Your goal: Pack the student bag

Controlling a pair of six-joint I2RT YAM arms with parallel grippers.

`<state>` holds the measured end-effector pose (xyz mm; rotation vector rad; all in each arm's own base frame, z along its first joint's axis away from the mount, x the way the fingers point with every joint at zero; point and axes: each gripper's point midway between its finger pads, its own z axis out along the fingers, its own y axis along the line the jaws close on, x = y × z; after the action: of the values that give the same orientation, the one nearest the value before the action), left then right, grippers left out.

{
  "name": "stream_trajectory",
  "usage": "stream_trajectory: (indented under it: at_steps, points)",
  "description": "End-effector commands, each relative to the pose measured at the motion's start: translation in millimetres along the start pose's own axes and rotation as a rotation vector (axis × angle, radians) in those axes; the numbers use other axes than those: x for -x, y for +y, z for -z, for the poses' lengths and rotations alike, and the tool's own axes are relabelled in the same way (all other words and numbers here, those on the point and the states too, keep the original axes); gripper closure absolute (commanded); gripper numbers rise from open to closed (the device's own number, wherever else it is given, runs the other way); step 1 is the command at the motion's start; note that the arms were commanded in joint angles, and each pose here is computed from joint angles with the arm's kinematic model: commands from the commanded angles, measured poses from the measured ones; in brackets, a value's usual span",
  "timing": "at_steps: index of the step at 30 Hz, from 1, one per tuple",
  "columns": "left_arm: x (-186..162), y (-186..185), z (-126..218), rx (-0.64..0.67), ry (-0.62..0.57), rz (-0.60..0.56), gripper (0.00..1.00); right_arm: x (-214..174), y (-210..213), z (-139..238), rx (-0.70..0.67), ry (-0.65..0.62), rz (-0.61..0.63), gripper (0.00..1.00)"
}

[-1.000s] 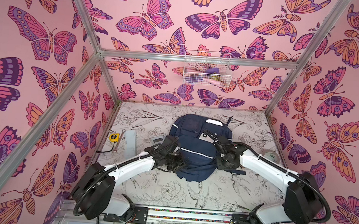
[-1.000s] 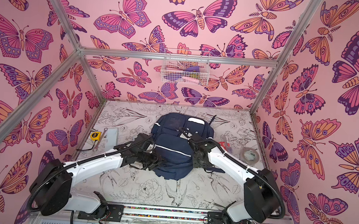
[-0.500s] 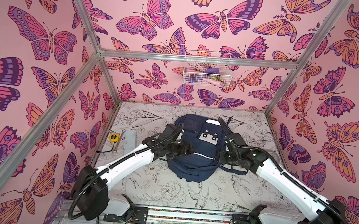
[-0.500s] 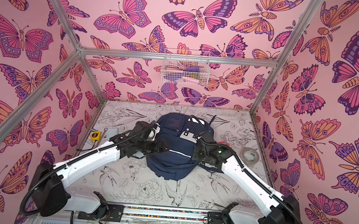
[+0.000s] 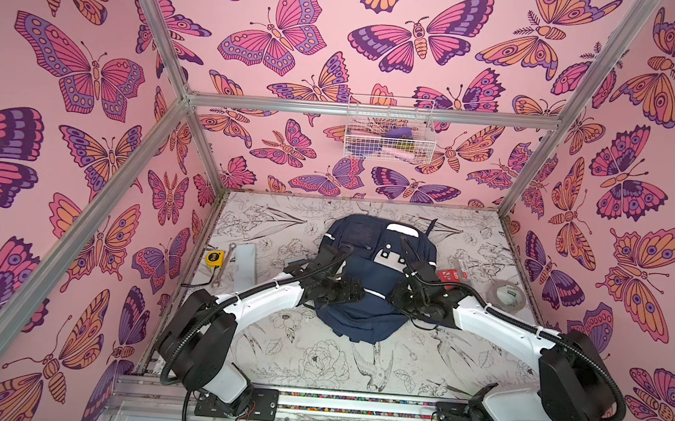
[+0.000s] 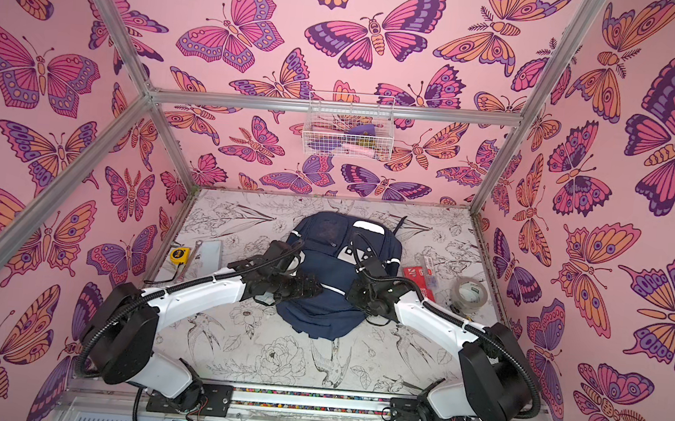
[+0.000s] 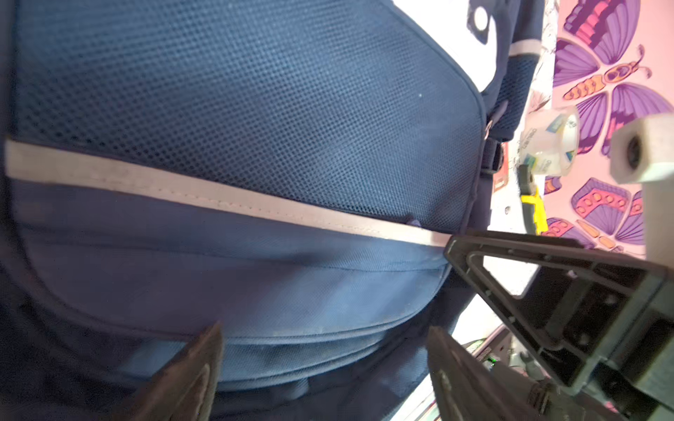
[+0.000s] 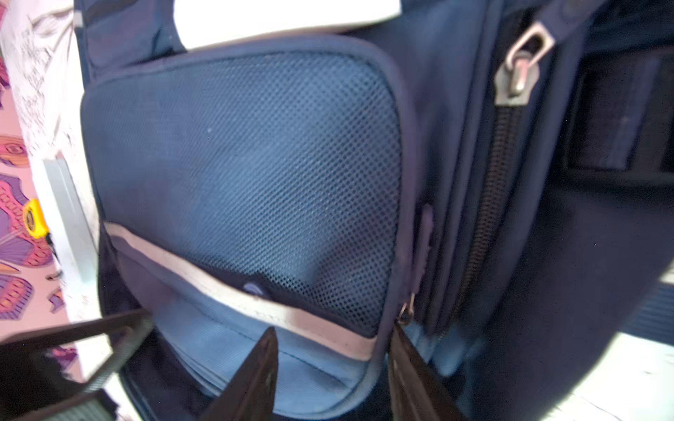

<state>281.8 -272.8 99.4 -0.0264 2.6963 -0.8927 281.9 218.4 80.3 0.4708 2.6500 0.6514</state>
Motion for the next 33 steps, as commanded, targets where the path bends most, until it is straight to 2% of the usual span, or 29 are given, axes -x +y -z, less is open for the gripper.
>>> stream_trajectory:
  at_steps: [1, 5, 8, 14, 19, 23, 25, 30, 32, 33]
  points:
    - [6, -3, -2, -0.088, -0.017, 0.09, 0.07, 3, 19, -10, 0.074, -0.007, -0.072, 0.51]
    - [10, 2, 1, -0.114, -0.043, 0.145, 0.04, 8, 29, -3, 0.11, -0.01, -0.101, 0.51]
    - [7, 14, 0, -0.088, -0.053, 0.194, 0.03, 9, 23, 15, 0.065, -0.043, -0.093, 0.47]
    - [-9, 32, -17, -0.05, 0.017, 0.328, 0.03, -6, 4, 18, 0.017, -0.01, -0.109, 0.46]
    - [-10, 29, -12, -0.066, 0.014, 0.355, 0.02, -15, -5, 8, -0.003, 0.011, -0.129, 0.46]
    - [-10, 26, 7, -0.067, -0.019, 0.362, 0.0, -18, -14, 6, -0.04, 0.017, -0.136, 0.44]
    - [-11, 27, 15, -0.061, -0.035, 0.354, 0.0, -18, -9, 3, -0.009, 0.021, -0.129, 0.43]
    - [-21, 36, 9, -0.042, -0.003, 0.368, 0.0, -12, 9, -10, 0.052, 0.017, -0.122, 0.47]
    - [-23, 35, 2, -0.054, 0.024, 0.374, 0.0, -8, 19, -13, 0.085, 0.012, -0.116, 0.54]
    - [-24, 32, 0, -0.07, 0.032, 0.378, 0.0, -6, 24, -13, 0.105, 0.012, -0.116, 0.61]
